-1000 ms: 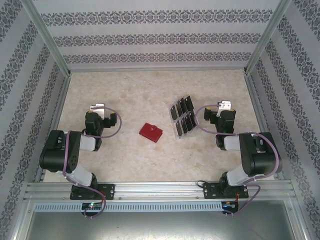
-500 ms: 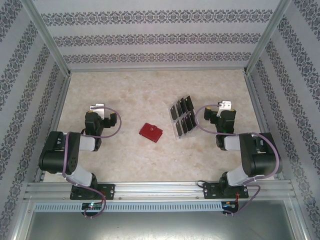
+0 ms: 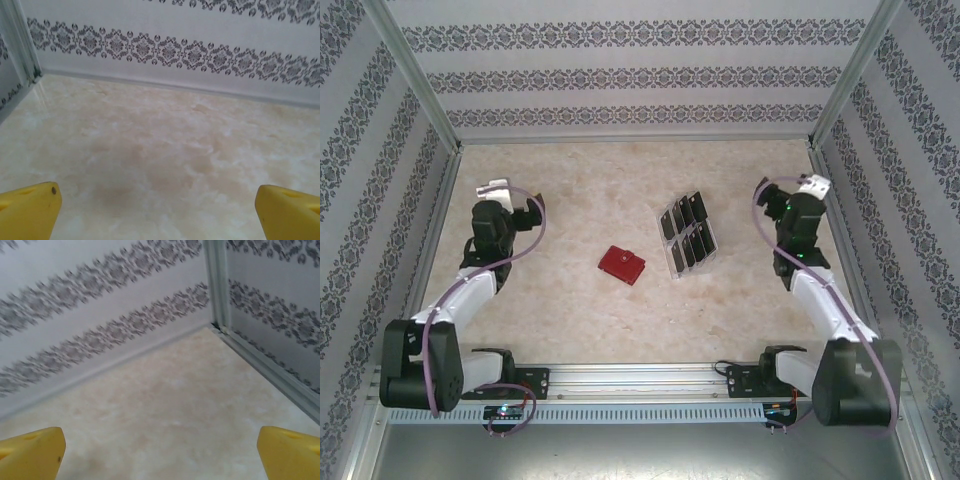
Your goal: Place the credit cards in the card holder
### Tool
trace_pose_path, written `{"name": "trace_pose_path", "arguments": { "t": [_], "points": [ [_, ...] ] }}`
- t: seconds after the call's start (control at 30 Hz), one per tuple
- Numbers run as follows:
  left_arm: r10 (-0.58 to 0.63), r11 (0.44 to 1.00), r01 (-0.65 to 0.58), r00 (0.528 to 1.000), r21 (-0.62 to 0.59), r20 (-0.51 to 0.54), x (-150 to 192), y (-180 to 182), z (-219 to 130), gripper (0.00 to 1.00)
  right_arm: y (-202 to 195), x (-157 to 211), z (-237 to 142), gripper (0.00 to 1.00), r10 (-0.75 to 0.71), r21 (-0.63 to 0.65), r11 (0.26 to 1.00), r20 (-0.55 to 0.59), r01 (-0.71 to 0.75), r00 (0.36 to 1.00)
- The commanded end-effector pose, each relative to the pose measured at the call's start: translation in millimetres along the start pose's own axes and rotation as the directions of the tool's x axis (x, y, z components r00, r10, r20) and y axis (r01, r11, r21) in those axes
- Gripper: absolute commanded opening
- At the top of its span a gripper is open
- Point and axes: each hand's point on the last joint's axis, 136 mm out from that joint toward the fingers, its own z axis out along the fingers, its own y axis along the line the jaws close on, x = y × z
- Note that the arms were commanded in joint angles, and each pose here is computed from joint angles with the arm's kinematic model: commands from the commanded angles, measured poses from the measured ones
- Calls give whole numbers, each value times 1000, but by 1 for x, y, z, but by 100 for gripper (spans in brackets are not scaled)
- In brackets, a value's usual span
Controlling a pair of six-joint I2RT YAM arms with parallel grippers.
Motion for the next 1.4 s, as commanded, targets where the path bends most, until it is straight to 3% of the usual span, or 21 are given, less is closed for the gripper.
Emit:
{"name": "trace_pose_path", "arguments": {
  "t": [0.0,0.13,0.3,0.4,0.53,0.67,0.97,1.37],
  "points": [
    [-170,985,169,971,-19,-167,24,-9,-14,100,53,16,-25,96,62,-223,968,-234,-115,970],
    [-241,970,242,930,-30,-276,45,-31,-31,100,131,40,-64,89,-174,-413,911,-400,-8,900],
    [-321,945,319,859,-73,-400,78,-48,-48,100,195,121,-107,85,-497,-581,801,-510,145,702],
    [-388,920,369,819,-129,-422,88,-45,-55,100,213,167,-118,82,-638,-633,735,-524,244,564],
    [-448,894,395,805,-211,-390,88,-32,-63,100,225,219,-119,72,-746,-678,662,-553,321,371],
    [-493,868,421,792,-263,-361,85,-25,-66,100,228,260,-109,64,-783,-698,622,-571,355,248],
    [-497,867,431,781,-251,-378,93,-29,-60,100,243,306,-88,60,-819,-726,562,-557,396,139],
    [-499,866,438,778,-241,-382,97,-31,-58,100,260,330,-81,61,-842,-757,522,-531,393,97]
  ]
}}
